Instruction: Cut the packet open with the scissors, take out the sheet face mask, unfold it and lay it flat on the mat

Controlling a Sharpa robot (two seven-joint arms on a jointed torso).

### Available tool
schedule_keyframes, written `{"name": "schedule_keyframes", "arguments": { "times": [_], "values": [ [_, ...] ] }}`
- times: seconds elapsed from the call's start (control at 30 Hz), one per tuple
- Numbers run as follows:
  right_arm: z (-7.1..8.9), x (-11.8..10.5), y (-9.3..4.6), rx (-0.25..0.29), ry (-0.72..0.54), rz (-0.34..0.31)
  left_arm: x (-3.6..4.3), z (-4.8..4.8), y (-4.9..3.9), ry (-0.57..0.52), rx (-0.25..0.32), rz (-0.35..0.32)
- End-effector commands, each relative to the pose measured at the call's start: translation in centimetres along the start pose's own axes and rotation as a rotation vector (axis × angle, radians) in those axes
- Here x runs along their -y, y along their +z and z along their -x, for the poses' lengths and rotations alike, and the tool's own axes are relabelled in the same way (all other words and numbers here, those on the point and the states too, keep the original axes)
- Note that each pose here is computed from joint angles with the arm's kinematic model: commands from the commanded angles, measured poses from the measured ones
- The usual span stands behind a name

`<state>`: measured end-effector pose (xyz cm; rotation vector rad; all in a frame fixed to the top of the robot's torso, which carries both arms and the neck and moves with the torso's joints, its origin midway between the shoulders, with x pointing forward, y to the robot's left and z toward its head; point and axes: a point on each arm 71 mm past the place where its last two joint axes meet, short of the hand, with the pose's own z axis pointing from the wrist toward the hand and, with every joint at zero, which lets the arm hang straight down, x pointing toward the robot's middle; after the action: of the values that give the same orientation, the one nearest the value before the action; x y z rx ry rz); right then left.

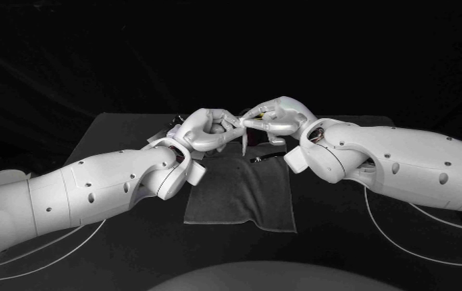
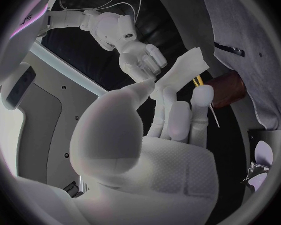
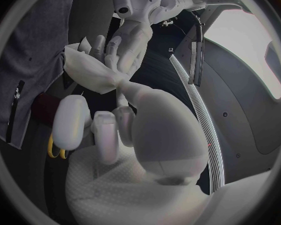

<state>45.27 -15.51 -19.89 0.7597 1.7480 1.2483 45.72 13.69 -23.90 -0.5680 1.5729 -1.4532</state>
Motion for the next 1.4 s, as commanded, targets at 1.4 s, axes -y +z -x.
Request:
{"name": "schedule_keyframes", "arguments": {
  "times": [1.4],
  "values": [
    [-0.14,0.24,0.16,-0.024,-0.014,-0.006,0.02,-0.01,0.04,-0.008,0.013,0.010]
  ]
}}
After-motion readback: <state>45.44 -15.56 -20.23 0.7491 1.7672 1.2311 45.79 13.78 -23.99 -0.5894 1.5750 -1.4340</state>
